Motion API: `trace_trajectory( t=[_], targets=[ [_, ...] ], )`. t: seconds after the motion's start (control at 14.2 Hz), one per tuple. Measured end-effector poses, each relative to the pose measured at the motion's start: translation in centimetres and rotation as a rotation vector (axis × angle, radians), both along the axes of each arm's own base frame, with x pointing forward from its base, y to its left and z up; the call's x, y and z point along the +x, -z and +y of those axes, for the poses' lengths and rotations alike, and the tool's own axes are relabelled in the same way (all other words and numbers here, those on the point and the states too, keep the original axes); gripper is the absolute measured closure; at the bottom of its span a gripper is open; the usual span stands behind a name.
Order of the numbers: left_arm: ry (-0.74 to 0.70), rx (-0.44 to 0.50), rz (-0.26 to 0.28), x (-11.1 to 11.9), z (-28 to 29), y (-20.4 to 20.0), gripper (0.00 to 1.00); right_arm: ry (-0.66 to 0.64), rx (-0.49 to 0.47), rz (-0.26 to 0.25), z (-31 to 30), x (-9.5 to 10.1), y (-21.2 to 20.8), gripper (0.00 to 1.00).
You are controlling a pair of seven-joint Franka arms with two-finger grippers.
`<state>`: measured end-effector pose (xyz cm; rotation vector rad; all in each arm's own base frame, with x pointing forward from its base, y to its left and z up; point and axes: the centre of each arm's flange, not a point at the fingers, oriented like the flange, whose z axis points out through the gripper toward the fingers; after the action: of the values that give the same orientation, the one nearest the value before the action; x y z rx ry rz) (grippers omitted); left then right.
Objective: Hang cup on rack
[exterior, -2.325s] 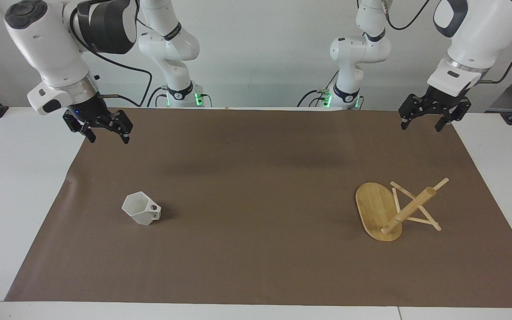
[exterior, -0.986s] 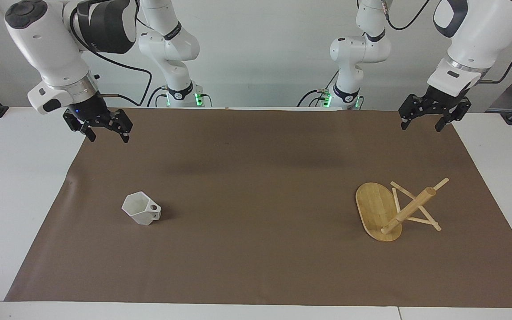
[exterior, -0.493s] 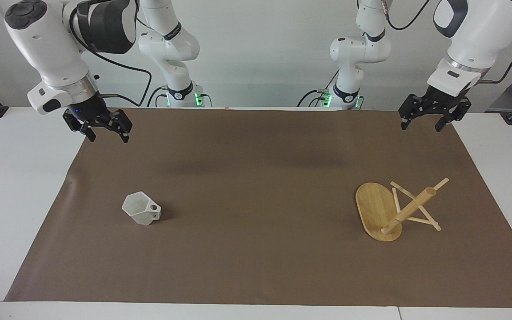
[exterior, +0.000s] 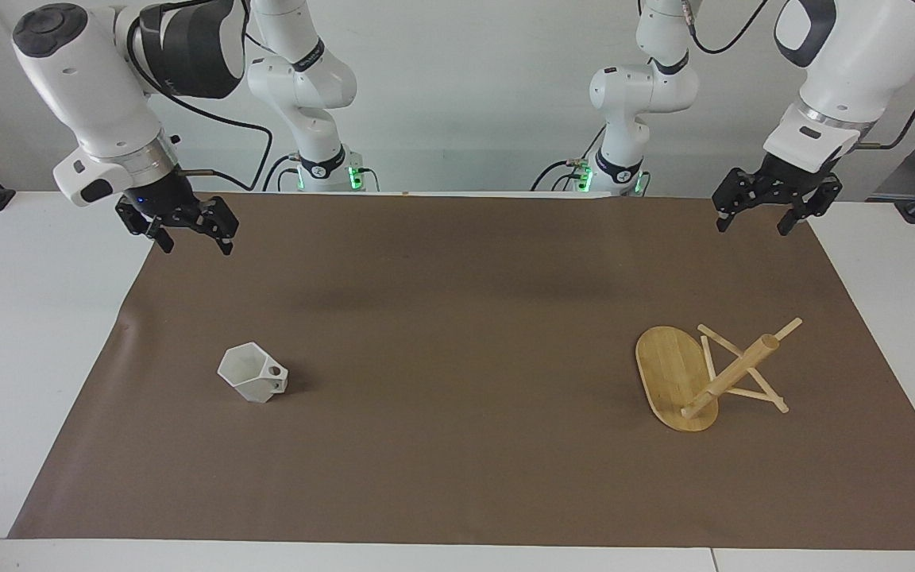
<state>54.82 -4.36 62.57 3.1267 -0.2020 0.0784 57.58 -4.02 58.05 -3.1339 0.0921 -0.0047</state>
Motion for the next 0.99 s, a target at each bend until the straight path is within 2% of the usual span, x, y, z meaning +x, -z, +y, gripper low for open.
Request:
trace_trajectory(
  t=[0.28, 0.78, 0.99],
  targets=[
    [0.000, 0.000, 0.000, 0.0, 0.0, 0.0, 0.00, -0.001, -0.004, -0.054, 0.0, 0.3, 1.0, 0.00],
    [0.000, 0.000, 0.000, 0.0, 0.0, 0.0, 0.00, -0.002, -0.007, -0.090, 0.0, 0.6, 3.2, 0.00],
    [0.000, 0.000, 0.000, 0.0, 0.0, 0.0, 0.00, -0.001, -0.006, -0.078, 0.0, 0.5, 4.5, 0.00]
  ],
)
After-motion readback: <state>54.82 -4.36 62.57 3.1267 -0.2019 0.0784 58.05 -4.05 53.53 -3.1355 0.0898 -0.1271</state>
